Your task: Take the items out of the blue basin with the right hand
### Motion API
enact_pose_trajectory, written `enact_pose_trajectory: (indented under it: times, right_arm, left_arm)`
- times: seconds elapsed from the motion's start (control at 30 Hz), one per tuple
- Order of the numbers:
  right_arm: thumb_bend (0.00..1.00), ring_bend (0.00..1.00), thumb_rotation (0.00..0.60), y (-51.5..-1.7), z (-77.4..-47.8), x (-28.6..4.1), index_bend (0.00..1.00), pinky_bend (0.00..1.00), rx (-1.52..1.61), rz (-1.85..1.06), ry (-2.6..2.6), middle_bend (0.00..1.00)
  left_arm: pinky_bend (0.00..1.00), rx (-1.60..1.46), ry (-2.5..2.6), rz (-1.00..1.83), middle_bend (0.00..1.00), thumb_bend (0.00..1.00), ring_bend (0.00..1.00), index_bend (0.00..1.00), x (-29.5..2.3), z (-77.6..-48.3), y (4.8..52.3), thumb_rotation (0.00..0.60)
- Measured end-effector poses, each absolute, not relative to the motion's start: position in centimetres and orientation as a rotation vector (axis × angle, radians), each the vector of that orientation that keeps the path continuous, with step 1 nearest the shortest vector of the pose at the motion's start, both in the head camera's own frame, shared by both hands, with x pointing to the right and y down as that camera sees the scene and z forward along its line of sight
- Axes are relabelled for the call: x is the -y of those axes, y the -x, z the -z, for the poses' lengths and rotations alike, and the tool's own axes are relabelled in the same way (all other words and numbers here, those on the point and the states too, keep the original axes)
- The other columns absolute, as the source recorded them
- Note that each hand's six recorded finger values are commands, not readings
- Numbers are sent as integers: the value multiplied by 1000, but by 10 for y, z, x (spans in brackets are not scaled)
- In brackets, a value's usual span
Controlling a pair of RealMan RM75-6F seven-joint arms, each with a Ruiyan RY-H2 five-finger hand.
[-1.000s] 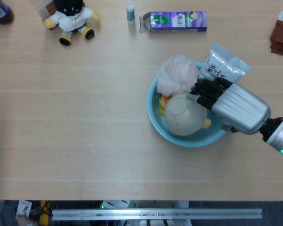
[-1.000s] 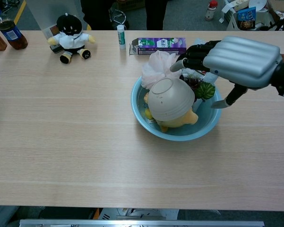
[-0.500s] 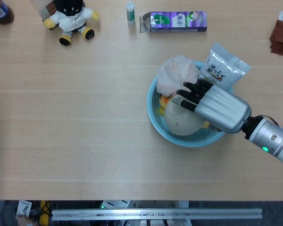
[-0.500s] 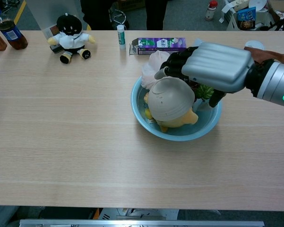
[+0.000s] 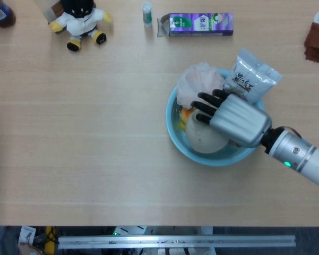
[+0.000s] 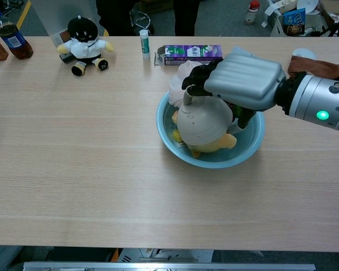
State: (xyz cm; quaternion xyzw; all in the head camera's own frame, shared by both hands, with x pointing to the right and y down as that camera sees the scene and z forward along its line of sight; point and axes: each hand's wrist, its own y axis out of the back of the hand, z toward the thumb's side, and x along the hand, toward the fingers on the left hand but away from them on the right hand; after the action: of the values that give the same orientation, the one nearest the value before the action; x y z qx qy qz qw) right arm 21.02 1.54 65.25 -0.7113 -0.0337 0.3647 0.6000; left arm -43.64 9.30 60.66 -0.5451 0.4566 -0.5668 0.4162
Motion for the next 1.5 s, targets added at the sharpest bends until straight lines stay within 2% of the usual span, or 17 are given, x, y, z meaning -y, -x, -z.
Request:
enact_pose_trajectory:
  times: [0.5, 1.5]
  right_arm:
    - [24, 121, 600, -206, -650, -7, 423, 238, 109, -850, 1672, 252]
    - [24, 120, 600, -193, -622, 19, 460, 238, 263, -796, 1689, 286]
  left_arm:
    - [247, -1145, 1370, 1426, 282, 358, 260, 300, -92, -607, 436, 600]
    - [248, -1147, 1371, 1426, 273, 358, 260, 300, -91, -606, 437, 600]
